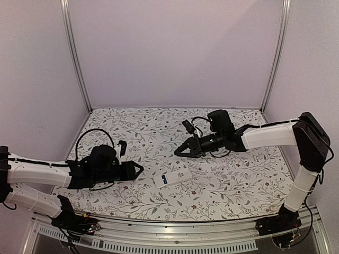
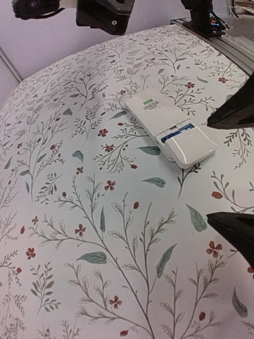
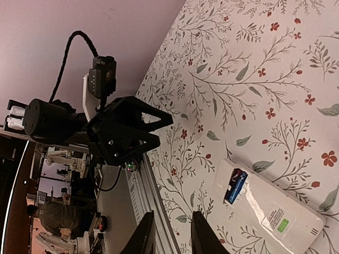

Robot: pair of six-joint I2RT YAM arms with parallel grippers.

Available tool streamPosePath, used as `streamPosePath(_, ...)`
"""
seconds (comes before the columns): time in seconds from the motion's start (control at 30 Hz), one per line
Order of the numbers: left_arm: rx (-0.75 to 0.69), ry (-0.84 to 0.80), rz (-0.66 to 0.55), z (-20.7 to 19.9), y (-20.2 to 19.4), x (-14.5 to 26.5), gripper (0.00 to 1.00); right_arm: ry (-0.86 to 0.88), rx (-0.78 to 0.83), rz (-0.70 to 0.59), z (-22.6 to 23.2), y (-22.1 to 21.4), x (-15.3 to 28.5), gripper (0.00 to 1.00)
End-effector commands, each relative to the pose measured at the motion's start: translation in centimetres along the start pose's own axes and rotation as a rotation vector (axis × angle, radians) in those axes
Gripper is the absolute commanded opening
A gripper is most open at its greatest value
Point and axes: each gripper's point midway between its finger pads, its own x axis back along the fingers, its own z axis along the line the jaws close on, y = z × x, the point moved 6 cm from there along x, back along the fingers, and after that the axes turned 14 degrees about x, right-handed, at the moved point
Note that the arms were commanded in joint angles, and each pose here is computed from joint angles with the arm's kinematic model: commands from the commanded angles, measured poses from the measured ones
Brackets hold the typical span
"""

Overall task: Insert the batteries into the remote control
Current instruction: Adjust the battery cover of the remote control without the battery cover, then load the battery cover onto the remote control without the battery cover.

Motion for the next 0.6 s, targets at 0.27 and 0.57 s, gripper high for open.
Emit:
streamPosePath(0.27, 0.159, 0.048, 0.075, 1.4, -2.7, -3.3, 0.41, 0.079, -0.033, 0.21, 1.2, -3.1, -6.4, 0.12)
streamPosePath(0.57, 0.163, -0.005, 0.142, 0.6, -4.3, -5.5, 0.32, 0.075, -0.068, 0.309, 0.9, -5.5, -9.2, 0.08)
